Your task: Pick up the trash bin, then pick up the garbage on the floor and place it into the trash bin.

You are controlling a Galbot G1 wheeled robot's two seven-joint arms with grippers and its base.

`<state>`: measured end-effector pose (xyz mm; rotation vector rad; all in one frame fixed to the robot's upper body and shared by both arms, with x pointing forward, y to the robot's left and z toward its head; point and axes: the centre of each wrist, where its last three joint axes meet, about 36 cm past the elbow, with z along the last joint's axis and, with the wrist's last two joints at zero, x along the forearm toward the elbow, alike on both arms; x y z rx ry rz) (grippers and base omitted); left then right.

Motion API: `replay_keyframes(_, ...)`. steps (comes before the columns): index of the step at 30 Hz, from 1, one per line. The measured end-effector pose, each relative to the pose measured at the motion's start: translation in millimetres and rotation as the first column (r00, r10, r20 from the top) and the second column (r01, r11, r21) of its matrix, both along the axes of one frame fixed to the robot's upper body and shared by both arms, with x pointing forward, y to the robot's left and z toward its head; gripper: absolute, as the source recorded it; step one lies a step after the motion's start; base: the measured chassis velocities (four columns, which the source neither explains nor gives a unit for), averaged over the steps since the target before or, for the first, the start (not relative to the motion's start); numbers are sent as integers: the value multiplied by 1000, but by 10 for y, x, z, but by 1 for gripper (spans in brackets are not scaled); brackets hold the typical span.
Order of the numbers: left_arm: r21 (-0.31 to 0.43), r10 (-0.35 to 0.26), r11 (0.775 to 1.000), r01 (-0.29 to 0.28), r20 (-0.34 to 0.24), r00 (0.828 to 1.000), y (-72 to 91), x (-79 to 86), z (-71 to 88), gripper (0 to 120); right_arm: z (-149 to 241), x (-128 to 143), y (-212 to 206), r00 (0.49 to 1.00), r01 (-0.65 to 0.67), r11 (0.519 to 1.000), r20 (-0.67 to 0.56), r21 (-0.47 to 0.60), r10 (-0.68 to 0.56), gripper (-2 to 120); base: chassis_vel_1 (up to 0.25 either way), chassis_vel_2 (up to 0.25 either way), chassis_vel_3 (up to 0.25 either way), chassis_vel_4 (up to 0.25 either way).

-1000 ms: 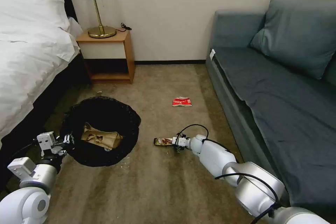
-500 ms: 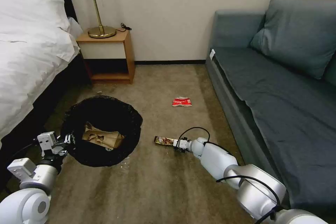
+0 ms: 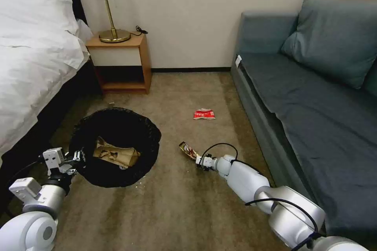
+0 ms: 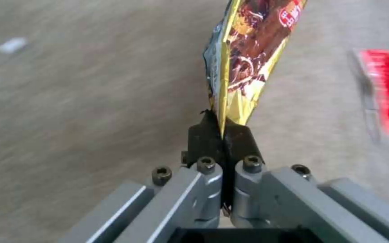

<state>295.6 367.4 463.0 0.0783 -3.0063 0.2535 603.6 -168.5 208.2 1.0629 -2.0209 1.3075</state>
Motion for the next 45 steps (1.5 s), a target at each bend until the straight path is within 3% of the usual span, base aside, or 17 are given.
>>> replay_keyframes(9, 4, -1, 1000, 1, 0, 1000, 0, 11, 15, 1, 411, 234, -249, 988, 121, 975, 75, 185, -137, 0, 0, 0, 0, 0)
replay_keyframes(11, 6, -2, 1000, 2, -1, 1000, 2, 11, 17, 1, 801, 468, -430, 959, 186, 910, 134, 371, -251, 0, 0, 0, 0, 0)
replay_keyframes(12, 6, -2, 1000, 2, -1, 1000, 2, 11, 17, 1, 801, 468, -430, 959, 186, 910, 134, 371, -251, 0, 0, 0, 0, 0)
replay_keyframes(15, 5, -4, 1000, 4, -5, 1000, -6, 17, 1, 1, 1236, 679, -604, 917, 182, 837, 218, 517, -334, 0, 0, 0, 0, 0)
replay_keyframes(17, 5, -2, 1000, 2, -10, 1000, -6, 46, -36, 1, 1806, 865, -896, 831, 153, 738, 318, 657, -456, 0, 0, 0, 0, 0)
replay_keyframes(20, 4, -1, 1000, 1, -11, 1000, -5, 54, -50, 1, 1955, 891, -1007, 801, 133, 712, 348, 690, -487, 0, 0, 0, 0, 0)
replay_keyframes(21, 2, 4, 1000, -4, -14, 1000, 8, 73, -76, 1, 2210, 898, -1237, 749, 86, 661, 389, 745, -536, 0, 0, 0, 0, 0)
replay_keyframes(23, 1, 8, 1000, -8, -18, 1000, 19, 102, -104, 1, 2422, 772, -1546, 743, -31, 564, 396, 825, -539, 0, 0, 0, 0, 0)
replay_keyframes(24, 1, 8, 1000, -8, -18, 1000, 19, 102, -104, 1, 2422, 772, -1546, 743, -31, 564, 396, 825, -539, 0, 0, 0, 0, 0)
replay_keyframes(25, 2, 8, 1000, -8, -17, 1000, 22, 128, -109, 1, 2508, 608, -1691, 782, -168, 489, 418, 856, -463, 0, 0, 0, 0, 0)
replay_keyframes(28, -1, 8, 1000, -8, -12, 1000, 16, 164, -108, 1, 2639, 275, -1606, 821, -321, 433, 476, 842, -317, 0, 0, 0, 0, 0)
replay_keyframes(30, -7, 5, 1000, -6, -9, 1000, 1, 200, -106, 1, 2685, -81, -1234, 838, -435, 368, 519, 822, -169, 0, 0, 0, 0, 0)
replay_keyframes(33, -10, 8, 1000, -8, -9, 1000, -4, 214, -106, 1, 2697, -244, -1017, 842, -470, 335, 529, 816, -105, 0, 0, 0, 0, 0)
replay_keyframes(35, -19, 11, 1000, -11, -13, 1000, -14, 240, -108, 1, 2799, -603, -436, 832, -549, 258, 549, 795, 78, 0, 0, 0, 0, 0)
replay_keyframes(38, -20, 12, 1000, -12, -13, 1000, -14, 246, -104, 1, 2815, -698, -262, 824, -567, 239, 548, 788, 147, 0, 0, 0, 0, 0)
replay_keyframes(40, -22, 13, 1000, -14, -16, 1000, -17, 252, -98, 1, 2748, -842, 45, 800, -592, 217, 533, 776, 277, 0, 0, 0, 0, 0)
replay_keyframes(45, -25, 13, 1000, -13, -15, 1000, -32, 242, -93, 1, 2633, -887, 235, 785, -601, 217, 516, 770, 343, 0, 0, 0, 0, 0)
